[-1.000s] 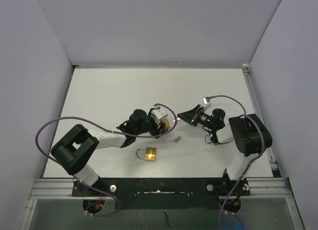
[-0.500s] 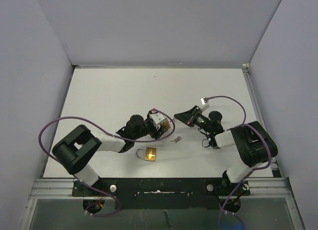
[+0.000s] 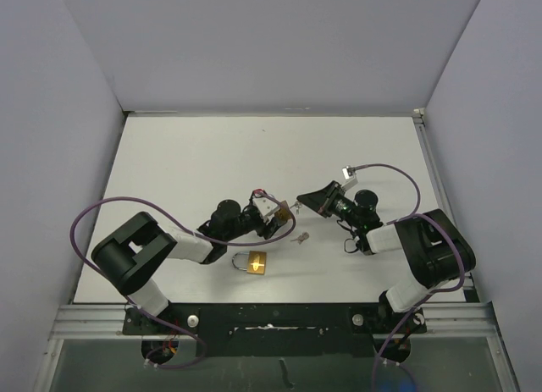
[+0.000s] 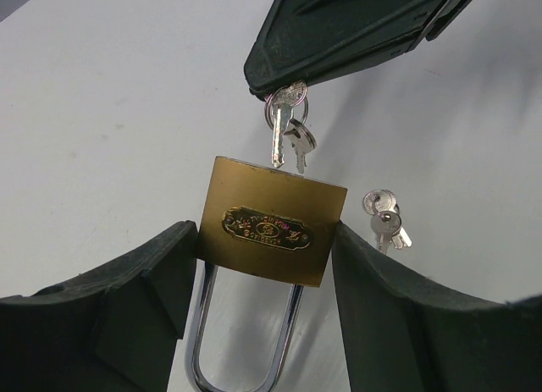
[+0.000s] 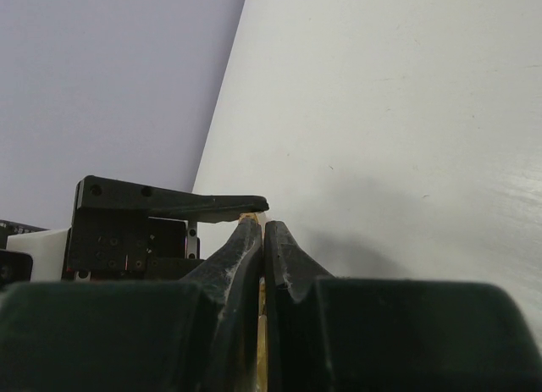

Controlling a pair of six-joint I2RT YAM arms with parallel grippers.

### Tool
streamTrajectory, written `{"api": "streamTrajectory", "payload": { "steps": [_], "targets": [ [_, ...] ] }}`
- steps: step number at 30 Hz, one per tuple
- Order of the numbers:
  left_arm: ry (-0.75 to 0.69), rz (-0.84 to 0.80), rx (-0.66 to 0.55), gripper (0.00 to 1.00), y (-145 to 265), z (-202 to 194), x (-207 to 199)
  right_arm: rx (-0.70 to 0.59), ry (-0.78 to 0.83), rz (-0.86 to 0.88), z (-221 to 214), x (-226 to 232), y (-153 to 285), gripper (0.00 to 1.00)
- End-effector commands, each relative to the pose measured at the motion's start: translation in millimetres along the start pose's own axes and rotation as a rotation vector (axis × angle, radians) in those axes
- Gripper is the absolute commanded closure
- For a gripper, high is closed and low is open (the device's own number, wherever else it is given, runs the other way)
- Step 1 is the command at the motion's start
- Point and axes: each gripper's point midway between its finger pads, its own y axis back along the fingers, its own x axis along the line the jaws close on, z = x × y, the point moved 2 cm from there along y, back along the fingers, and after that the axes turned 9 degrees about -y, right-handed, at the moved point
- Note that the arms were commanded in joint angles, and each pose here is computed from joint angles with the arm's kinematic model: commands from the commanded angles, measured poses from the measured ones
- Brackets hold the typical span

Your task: Unlock with the key

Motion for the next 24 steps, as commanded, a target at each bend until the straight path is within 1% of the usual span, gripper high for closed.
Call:
{"api": "streamTrajectory", "payload": {
  "steps": [1, 24],
  "targets": [
    [-0.036, 0.024, -0.188, 1.0, -6.3, 48.4, 9.7, -0.025, 0.049, 0.047, 2.4, 11.6, -3.0, 1.0],
    [-0.023, 0.043, -0.175, 1.0, -7.8, 48.1, 13.2, -0.017, 0.057, 0.065, -2.0, 18.4, -6.1, 1.0]
  ]
}}
